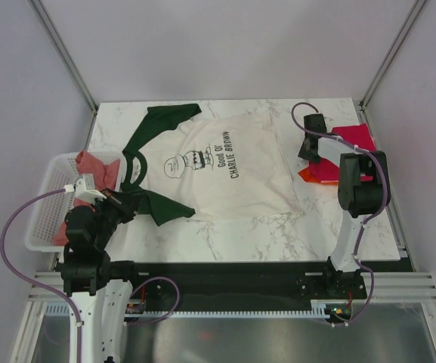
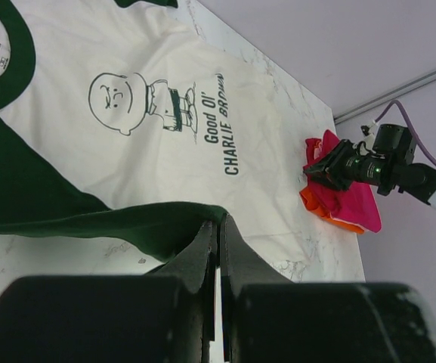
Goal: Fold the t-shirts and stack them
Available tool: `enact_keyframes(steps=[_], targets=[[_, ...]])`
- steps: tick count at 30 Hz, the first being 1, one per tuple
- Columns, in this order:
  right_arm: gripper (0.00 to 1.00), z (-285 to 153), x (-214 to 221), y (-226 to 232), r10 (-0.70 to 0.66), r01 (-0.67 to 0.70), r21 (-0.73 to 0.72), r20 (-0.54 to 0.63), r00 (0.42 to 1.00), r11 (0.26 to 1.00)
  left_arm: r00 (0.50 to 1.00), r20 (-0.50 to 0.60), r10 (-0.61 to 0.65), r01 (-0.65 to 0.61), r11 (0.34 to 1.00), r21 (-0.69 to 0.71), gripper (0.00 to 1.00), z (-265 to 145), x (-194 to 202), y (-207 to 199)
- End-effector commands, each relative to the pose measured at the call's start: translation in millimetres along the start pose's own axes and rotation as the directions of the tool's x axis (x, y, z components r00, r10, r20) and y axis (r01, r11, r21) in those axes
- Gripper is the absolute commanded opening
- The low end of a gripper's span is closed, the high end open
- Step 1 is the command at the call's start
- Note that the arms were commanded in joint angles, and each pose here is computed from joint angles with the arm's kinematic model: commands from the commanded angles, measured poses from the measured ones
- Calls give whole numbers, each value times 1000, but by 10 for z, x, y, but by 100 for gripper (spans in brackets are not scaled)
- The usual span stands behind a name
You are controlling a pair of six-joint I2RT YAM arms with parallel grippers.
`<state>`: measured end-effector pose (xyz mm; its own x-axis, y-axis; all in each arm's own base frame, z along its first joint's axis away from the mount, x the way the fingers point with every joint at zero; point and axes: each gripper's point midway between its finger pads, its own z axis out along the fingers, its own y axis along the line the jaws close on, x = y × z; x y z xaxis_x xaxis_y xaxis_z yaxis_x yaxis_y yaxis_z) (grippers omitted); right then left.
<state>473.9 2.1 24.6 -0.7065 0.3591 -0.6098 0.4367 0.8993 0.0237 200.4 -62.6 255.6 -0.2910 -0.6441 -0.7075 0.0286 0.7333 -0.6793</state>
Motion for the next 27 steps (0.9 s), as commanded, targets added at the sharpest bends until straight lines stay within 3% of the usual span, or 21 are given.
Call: enact_keyframes(steps=[1,8,11,15,19,27], targets=[[42,-114,-198,-162,-10,6,82,54,998,997,999,0,41,-41,998,48,2,-20,-28,-99],[45,-87,-265,-623,72,-80,148,53,996,986,999,-15,39,-38,998,52,2,-32,30,-81],[46,-167,-296,-414,77,-80,43,51,996,996,999,-15,38,-37,998,48,2,-32,25,-77],[65,-358,-420,-111,81,-70,-131,80,993,989,999,-13,33,-33,998,58,2,-48,7,-116],[73,-653,-478,481,43,-12,-395,69,997,919,999,-9,32,-31,997,69,2,-68,-9,-152],[74,-472,-357,1079,-64,60,-468,8,998,882,1000,-17,21,-20,998,62,2,-50,11,-132]])
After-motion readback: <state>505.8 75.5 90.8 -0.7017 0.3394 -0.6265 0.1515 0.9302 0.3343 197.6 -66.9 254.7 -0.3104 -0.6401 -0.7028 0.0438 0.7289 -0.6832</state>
